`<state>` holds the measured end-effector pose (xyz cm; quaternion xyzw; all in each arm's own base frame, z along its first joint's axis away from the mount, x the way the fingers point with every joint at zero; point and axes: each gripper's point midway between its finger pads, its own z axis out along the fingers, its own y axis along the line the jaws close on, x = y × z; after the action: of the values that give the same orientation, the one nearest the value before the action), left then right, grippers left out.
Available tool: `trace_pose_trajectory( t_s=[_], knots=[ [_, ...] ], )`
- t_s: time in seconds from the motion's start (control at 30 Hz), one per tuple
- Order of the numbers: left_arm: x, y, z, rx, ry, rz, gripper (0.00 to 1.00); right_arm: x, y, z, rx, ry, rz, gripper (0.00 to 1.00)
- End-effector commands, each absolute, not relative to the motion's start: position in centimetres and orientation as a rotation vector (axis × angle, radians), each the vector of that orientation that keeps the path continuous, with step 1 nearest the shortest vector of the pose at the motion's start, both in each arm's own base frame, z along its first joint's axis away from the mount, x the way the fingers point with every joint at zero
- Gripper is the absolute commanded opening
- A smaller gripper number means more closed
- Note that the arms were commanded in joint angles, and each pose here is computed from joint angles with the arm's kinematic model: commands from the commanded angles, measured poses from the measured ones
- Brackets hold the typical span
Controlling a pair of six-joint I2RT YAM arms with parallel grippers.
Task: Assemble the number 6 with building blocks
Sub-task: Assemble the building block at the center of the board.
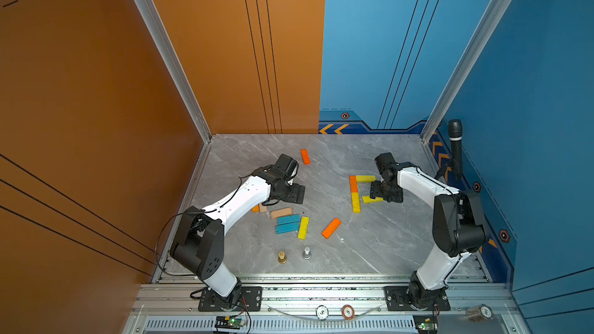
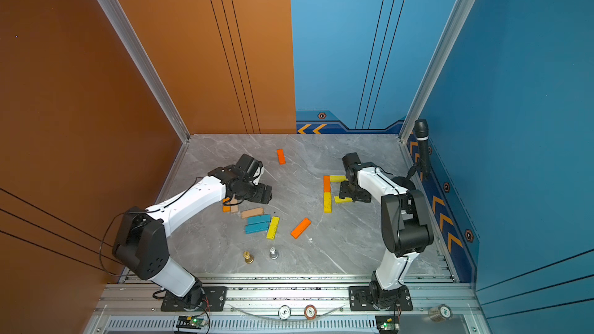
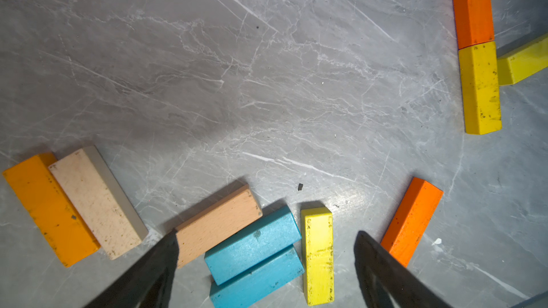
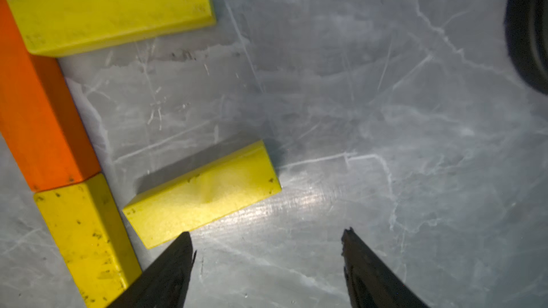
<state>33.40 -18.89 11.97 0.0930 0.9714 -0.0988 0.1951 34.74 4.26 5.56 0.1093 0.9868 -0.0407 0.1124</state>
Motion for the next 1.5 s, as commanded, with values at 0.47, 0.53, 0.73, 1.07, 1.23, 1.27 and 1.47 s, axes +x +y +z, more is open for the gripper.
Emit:
trace_pose_trajectory(
  t_s=[0.47,0.53,0.73,1.07,1.23,1.27,1.47],
  knots=[
    [33.9,-18.9,12.2,0.26,2.724,-0.275,0.92,32.8,5.0,4.7,0.072,2.957,-0.138,0.8],
    [33.8,-19.1,12.1,0.267,2.726,-0.281,0.92,33.3,5.3,4.5,0.021,2.953,-0.121,0.79],
    [33.8,-18.9,12.2,0.278,2.717,-0.249,0.93,34.4,5.4,4.2,-0.086,2.924,-0.111,0.79],
    [33.8,-18.9,12.0,0.284,2.721,-0.242,0.92,35.6,5.1,3.0,-0.153,2.922,-0.069,0.8],
    [33.7,-19.0,11.8,0.288,2.726,-0.247,0.92,36.7,5.2,3.1,-0.173,2.907,-0.056,0.8],
    [33.7,-19.0,11.8,0.289,2.726,-0.246,0.92,36.9,5.1,3.1,-0.178,2.909,-0.057,0.8],
    [33.7,-19.1,11.7,0.294,2.727,-0.24,0.92,37.1,5.4,2.2,-0.213,2.93,-0.065,0.8]
  ],
)
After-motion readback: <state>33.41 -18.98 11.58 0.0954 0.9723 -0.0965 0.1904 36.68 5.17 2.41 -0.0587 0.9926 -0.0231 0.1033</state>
